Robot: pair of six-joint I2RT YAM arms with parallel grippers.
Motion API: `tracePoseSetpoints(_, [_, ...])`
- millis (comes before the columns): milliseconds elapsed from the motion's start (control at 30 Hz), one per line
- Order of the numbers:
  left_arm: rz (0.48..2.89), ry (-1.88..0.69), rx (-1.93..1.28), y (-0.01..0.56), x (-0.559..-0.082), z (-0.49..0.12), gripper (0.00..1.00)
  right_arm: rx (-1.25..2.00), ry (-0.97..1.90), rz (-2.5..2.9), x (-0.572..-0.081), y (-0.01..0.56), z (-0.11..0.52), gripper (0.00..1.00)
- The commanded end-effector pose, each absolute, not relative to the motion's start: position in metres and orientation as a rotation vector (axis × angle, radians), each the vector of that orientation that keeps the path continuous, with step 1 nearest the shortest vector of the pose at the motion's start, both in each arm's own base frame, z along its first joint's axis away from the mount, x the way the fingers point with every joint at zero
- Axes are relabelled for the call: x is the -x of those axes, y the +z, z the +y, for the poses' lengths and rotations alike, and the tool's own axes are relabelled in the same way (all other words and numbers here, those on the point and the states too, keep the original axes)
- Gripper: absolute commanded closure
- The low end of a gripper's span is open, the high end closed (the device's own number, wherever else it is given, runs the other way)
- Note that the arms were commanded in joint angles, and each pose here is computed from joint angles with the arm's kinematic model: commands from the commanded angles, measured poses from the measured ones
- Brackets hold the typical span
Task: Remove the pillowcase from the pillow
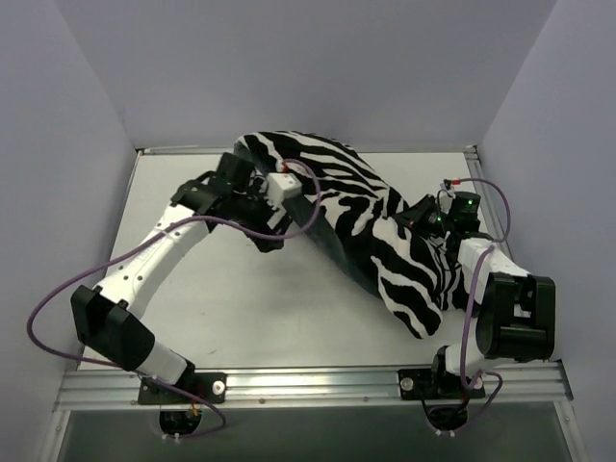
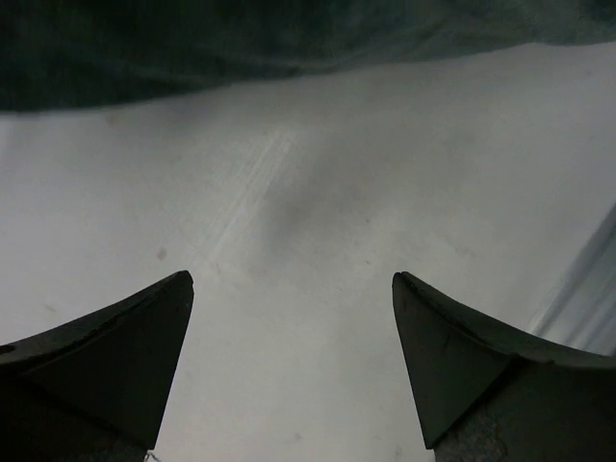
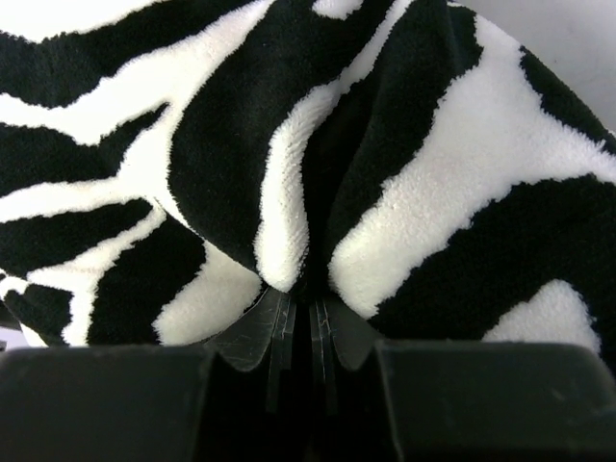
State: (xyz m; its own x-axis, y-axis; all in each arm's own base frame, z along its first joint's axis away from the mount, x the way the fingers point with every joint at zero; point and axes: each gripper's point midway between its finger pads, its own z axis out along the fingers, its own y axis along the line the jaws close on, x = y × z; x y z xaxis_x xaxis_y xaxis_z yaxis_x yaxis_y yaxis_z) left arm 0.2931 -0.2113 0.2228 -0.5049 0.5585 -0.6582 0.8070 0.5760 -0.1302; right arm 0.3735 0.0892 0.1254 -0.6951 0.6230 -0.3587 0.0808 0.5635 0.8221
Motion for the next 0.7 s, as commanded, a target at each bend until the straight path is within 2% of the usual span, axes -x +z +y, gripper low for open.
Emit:
tracePoseSetpoints(0, [1.739,-0.151,-1.37,0.275,-0.324,-0.26,0.06,-0.765,0.841,2.387,-0.342,0.043,0.058,1.0])
tracePoseSetpoints(67, [1.569,0.027,-1.588,0.266,-0.314,-0.288,0.06,-0.766,0.857,2.382,-0.343,0.042,0.059,1.0])
tracePoseSetpoints(133, [1.416,0.325,-1.733,0.261,-0.331,-0.291,0.06,-0.763,0.874,2.39,-0.343,0.041,0.062,1.0])
tracePoseSetpoints(200, [1.22,0.452,-1.811,0.262,-0.342,-0.307,0.06,-0.757,0.878,2.393,-0.343,0.042,0.062,1.0])
tracePoseSetpoints(300, [1.11,0.44,-1.913,0.257,-0.355,-0.317,0.06,-0.744,0.881,2.384,-0.345,0.048,0.062,1.0])
tracePoseSetpoints(367, [1.108,0.346,-2.077,0.219,-0.356,-0.318,0.06,-0.738,0.878,2.378,-0.346,0.052,0.062,1.0])
tracePoseSetpoints(433, [1.098,0.365,-2.139,0.199,-0.376,-0.319,0.06,-0.723,0.887,2.367,-0.348,0.059,0.063,1.0])
tracePoseSetpoints(533, [1.092,0.486,-2.006,0.203,-0.42,-0.34,0.06,-0.693,0.914,2.364,-0.348,0.066,0.066,1.0])
tracePoseSetpoints(633, [1.129,0.461,-1.907,0.211,-0.436,-0.36,0.06,-0.644,0.92,2.378,-0.346,0.071,0.068,1.0])
tracePoseSetpoints(667, [1.132,0.45,-1.904,0.21,-0.436,-0.362,0.29,-0.628,0.925,2.378,-0.347,0.075,0.069,1.0])
